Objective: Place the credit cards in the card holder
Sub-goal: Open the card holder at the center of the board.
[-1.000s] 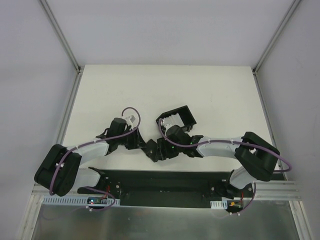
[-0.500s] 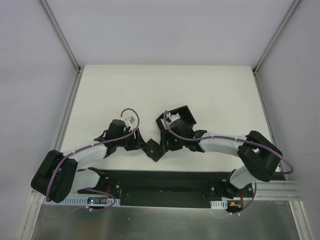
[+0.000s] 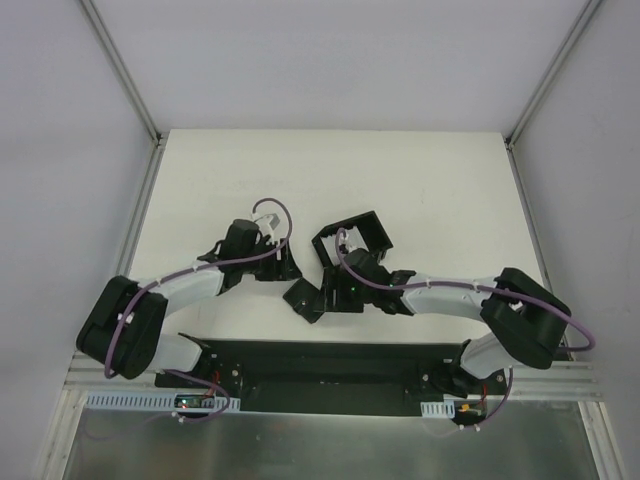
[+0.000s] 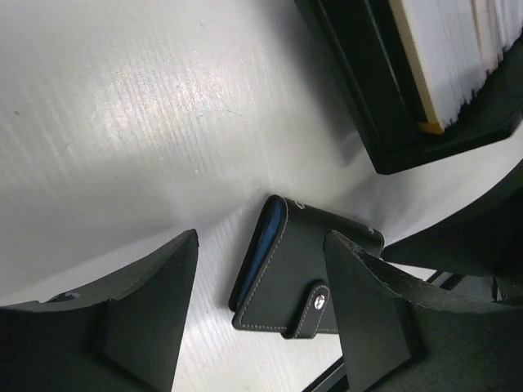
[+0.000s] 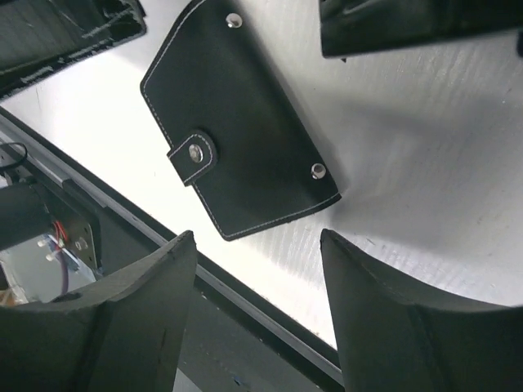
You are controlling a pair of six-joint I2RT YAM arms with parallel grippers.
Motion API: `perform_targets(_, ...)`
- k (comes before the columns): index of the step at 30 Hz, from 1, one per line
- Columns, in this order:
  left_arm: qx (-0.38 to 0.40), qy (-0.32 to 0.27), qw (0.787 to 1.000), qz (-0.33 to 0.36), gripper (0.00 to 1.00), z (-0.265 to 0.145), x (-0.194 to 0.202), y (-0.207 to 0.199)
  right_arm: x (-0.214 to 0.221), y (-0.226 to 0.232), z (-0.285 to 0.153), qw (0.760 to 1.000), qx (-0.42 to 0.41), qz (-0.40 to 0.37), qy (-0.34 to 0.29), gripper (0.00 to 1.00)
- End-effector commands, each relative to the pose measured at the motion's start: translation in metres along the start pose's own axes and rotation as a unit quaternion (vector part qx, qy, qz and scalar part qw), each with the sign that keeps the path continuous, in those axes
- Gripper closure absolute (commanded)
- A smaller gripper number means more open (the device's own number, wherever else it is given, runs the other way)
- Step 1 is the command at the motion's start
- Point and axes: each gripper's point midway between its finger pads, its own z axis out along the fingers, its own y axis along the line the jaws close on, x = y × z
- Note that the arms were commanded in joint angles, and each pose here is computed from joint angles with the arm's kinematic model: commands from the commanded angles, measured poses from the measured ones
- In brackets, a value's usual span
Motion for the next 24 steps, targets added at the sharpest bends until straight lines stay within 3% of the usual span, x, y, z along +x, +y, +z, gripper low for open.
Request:
perform_targets(1,0.047,0.051,0.998,0.006,0.39,0.012,0.017,-0.010,-0.009,0.017,0.011,0.998,-0.023,0.050,-0.010,0.36)
perform_targets(7,0.080,0.077,0.993,-0.045,0.49,0.008,0.058,-0.010,-0.034,0.018,0.017,0.998,-0.012,0.048,-0.041,0.39)
perform_targets(13,0.067,0.077,0.991,-0.083,0.73,-0.005,0.087,-0.011,-0.056,0.005,0.017,0.998,-0.003,0.034,-0.057,0.35)
perform_targets(17,0.050,0.045,0.992,-0.107,0.66,-0.012,0.094,-0.007,-0.064,-0.011,0.009,0.998,-0.002,0.022,-0.051,0.32)
perform_targets(19,0.020,0.027,0.994,-0.104,0.47,-0.017,0.091,0.002,-0.060,-0.020,0.000,0.999,0.015,0.003,-0.051,0.32)
perform_targets(24,-0.019,-0.048,0.998,-0.026,0.23,-0.025,0.038,0.000,-0.040,-0.026,-0.029,0.998,0.024,0.000,-0.061,0.30)
